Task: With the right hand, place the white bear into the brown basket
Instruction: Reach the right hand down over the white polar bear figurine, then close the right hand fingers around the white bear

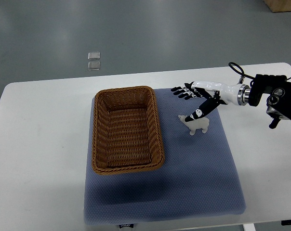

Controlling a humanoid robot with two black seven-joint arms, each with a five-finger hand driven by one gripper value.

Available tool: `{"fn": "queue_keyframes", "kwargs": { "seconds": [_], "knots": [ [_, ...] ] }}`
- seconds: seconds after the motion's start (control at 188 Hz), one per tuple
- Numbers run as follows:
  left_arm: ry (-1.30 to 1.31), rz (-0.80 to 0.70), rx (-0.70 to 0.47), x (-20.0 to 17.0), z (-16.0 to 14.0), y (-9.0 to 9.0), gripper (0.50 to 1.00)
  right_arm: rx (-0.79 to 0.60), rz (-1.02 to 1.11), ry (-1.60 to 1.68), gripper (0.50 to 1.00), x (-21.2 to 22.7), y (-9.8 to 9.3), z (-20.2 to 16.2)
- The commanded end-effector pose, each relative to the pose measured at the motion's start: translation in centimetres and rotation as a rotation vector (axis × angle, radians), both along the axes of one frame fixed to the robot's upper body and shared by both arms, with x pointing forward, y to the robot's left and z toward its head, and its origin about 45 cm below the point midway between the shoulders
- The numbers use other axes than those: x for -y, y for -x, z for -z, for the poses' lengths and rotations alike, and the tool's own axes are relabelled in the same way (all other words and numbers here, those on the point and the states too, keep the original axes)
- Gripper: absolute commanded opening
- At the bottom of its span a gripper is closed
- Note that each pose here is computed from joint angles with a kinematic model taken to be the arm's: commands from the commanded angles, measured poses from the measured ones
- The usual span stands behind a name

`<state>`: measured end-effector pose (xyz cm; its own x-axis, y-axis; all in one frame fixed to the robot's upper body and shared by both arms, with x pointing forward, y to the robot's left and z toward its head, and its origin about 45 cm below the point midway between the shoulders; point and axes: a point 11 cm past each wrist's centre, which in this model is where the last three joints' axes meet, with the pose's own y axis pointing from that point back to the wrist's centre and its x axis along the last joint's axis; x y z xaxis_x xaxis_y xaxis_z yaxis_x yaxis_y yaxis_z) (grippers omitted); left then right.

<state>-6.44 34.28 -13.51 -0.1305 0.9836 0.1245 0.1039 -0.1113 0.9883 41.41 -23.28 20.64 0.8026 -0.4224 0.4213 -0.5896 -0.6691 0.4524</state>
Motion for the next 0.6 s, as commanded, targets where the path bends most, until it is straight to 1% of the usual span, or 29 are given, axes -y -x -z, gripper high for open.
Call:
{"fn": "queue_keyframes", "kwargs": {
  "seconds": [0.0,0.106,0.18,0.456,0.594],
  "knots": [
    [0.000,0.000,0.000,0.0,0.0,0.0,1.000,0.048,-0.042,0.070,0.928,-0.1,0.5,0.4],
    [0.000,0.000,0.000,0.0,0.0,0.0,1.000,0.106,-0.101,0.118,0.928,-0.4,1.1,0.6],
    [0.000,0.000,0.000,0.0,0.0,0.0,1.000,0.132,-0.109,0.138,0.928,-0.3,1.1,0.7],
    [0.000,0.000,0.000,0.0,0.0,0.0,1.000,0.159,-0.096,0.183,0.926,0.0,1.2,1.7],
    [0.000,0.000,0.000,0.0,0.0,0.0,1.000,0.175,-0.103,0.219,0.924,0.1,1.6,2.7]
  ]
}}
